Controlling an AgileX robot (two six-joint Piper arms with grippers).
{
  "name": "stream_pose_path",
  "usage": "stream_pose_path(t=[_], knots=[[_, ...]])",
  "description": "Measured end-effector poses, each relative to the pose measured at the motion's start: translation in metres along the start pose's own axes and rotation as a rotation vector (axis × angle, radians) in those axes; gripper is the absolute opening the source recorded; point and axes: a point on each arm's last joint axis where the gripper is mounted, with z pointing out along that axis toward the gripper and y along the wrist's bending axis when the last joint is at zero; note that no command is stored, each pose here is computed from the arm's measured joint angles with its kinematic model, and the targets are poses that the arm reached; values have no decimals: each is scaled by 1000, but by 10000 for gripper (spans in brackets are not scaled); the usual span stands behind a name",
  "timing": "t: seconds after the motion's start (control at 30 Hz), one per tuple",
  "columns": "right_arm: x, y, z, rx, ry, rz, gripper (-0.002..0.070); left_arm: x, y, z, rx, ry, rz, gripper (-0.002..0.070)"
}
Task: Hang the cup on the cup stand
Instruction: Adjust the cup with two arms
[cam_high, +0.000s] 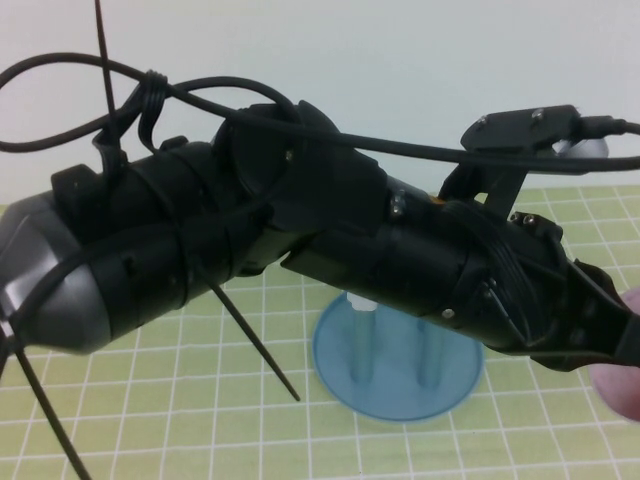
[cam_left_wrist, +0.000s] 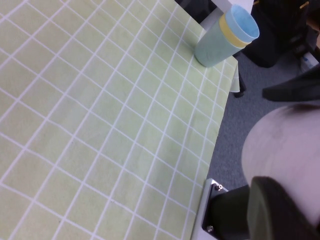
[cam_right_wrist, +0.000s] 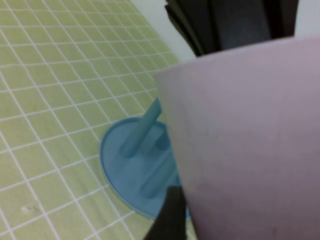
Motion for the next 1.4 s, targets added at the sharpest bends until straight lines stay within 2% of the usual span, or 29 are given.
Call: stream_pose_path(t=[0.07, 0.23, 0.33, 0.4, 0.5, 0.67, 0.77, 0.9, 1.03, 1.2, 1.33, 1.4], knots=[[0, 0, 0, -1, 1, 1, 685, 0, 0, 0, -1, 1, 2, 1], [0, 0, 0, -3, 1, -2, 596, 0, 0, 0, -3, -2, 15, 1], [0, 0, 0, -3, -1, -5, 582, 0, 0, 0, -3, -2, 38, 6], [0, 0, 0, -3, -1, -5, 580, 0, 0, 0, -3, -3, 41, 34], [0, 0, 0, -3, -5, -1, 578, -1, 1, 0, -14, -15, 46, 146], [0, 0, 0, -1, -6, 0, 577, -1, 5, -8, -69, 7, 110, 452], [-1, 0, 0, -6, -10, 10, 577, -2, 9, -19, -76, 14, 118, 530], [-1, 0, 0, -7, -13, 19, 577, -6, 2, -42, -51, 36, 171, 524], [-1, 0, 0, -7, -13, 42, 576, -11, -19, -61, 15, 57, 227, 524], [-1, 0, 0, -7, -15, 103, 576, -15, -52, -70, 170, 57, 449, 524], [-1, 0, 0, -7, -15, 120, 575, -8, -71, -60, 227, 73, 649, 524], [-1, 0, 0, -7, -15, 122, 575, -4, -74, -51, 214, 88, 729, 524]])
